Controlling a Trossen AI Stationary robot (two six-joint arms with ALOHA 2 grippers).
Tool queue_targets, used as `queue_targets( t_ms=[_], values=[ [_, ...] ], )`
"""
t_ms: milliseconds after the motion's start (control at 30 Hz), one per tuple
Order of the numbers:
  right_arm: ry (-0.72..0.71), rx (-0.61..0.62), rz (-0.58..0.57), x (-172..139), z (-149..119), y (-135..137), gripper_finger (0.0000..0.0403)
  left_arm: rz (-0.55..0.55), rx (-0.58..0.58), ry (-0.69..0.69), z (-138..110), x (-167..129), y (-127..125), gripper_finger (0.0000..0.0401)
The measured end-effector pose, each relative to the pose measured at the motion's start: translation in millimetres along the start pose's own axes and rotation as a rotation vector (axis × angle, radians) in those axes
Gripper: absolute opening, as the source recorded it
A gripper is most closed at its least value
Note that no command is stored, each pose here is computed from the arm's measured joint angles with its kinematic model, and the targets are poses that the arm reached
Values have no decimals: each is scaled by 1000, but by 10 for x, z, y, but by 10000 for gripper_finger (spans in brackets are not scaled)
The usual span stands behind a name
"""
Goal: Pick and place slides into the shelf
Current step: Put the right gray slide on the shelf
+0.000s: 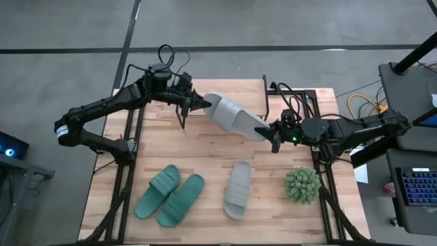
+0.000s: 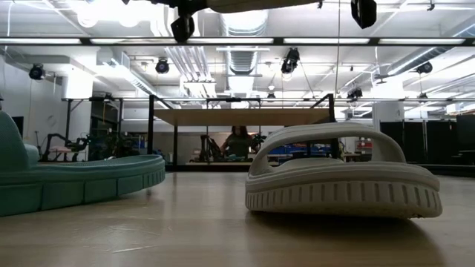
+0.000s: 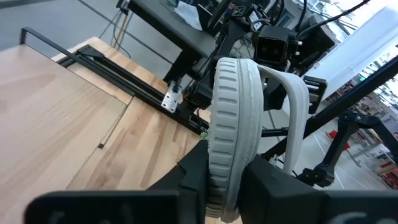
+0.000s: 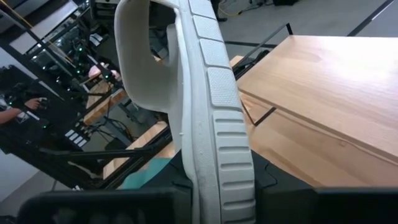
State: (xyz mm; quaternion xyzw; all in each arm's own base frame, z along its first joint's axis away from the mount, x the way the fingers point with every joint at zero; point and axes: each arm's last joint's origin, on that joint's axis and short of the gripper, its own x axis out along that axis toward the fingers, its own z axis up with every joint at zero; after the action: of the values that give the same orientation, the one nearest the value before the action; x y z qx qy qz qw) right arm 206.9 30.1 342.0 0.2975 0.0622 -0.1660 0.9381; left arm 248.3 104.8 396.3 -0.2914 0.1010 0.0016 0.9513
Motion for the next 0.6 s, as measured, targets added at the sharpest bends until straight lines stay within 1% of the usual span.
queue_targets(
  t_ms=[100, 267, 400, 500, 600],
  values=[
    [-1, 0, -3, 0, 0, -1, 51, 6, 4, -7, 10, -4, -5, 82],
    [-4, 3, -8, -3, 1, -4, 51, 28, 27, -38, 28, -7, -4, 143],
    [-10, 5, -9, -7, 13, 2, 51, 81, 102, -71, 51, -21, -2, 187],
    [-16, 8, -13, -9, 18, 2, 50, 143, 176, -105, 81, -42, 6, 204],
    [-30, 14, -21, -21, 31, -2, 50, 201, 241, -157, 120, -67, 3, 207]
  ],
)
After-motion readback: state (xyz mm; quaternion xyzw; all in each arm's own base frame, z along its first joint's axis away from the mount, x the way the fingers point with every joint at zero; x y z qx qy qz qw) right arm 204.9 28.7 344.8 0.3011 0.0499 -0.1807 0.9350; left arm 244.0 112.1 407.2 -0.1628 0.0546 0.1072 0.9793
